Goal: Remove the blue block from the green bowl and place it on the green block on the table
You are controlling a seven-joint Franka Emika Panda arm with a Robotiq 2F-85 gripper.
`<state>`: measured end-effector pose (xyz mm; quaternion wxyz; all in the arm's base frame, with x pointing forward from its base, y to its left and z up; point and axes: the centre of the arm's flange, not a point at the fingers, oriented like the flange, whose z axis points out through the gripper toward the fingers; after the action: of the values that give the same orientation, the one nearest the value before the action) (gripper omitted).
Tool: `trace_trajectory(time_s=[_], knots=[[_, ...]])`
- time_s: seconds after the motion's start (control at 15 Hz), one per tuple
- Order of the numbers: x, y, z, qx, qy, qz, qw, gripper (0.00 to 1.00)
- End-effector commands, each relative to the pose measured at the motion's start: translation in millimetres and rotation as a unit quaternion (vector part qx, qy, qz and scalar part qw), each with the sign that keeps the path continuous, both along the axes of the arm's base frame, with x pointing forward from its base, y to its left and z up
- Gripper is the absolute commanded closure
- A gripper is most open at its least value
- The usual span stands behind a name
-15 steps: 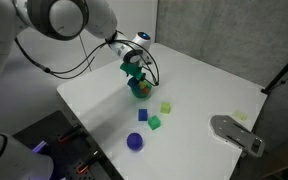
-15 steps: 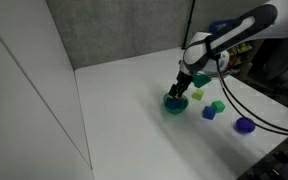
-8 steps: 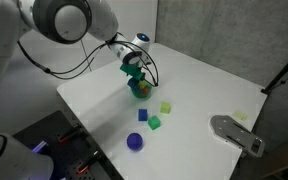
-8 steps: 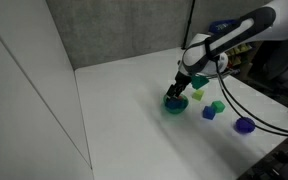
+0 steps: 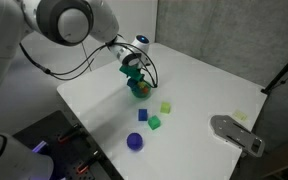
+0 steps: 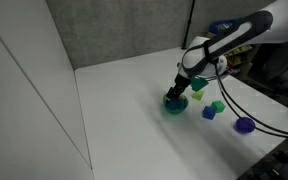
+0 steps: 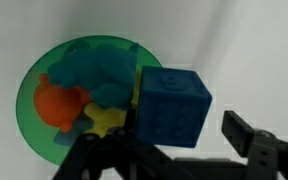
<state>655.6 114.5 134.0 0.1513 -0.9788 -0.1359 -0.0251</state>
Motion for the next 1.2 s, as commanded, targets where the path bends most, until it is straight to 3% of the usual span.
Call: trace_trajectory(time_s=[0.0, 0.2, 0.47, 0.73, 0.87, 1.13], knots=[[1.9, -0.8, 5.8, 0.003, -0.015, 0.013, 0.9998, 0.44], [2.3, -2.7, 14.7, 0.003, -0.020, 0.013, 0.9997, 0.66], [0.5, -4.8, 30.2, 0.011, -0.025, 0.016, 0.9995, 0.67], [-1.0, -14.6, 70.1, 0.034, -0.041, 0.024, 0.9983, 0.67], [-1.3, -31.2, 91.4, 0.034, -0.041, 0.021, 0.9984, 0.67], [-12.2, -89.5, 119.5, -0.006, -0.033, -0.010, 0.9994, 0.67]])
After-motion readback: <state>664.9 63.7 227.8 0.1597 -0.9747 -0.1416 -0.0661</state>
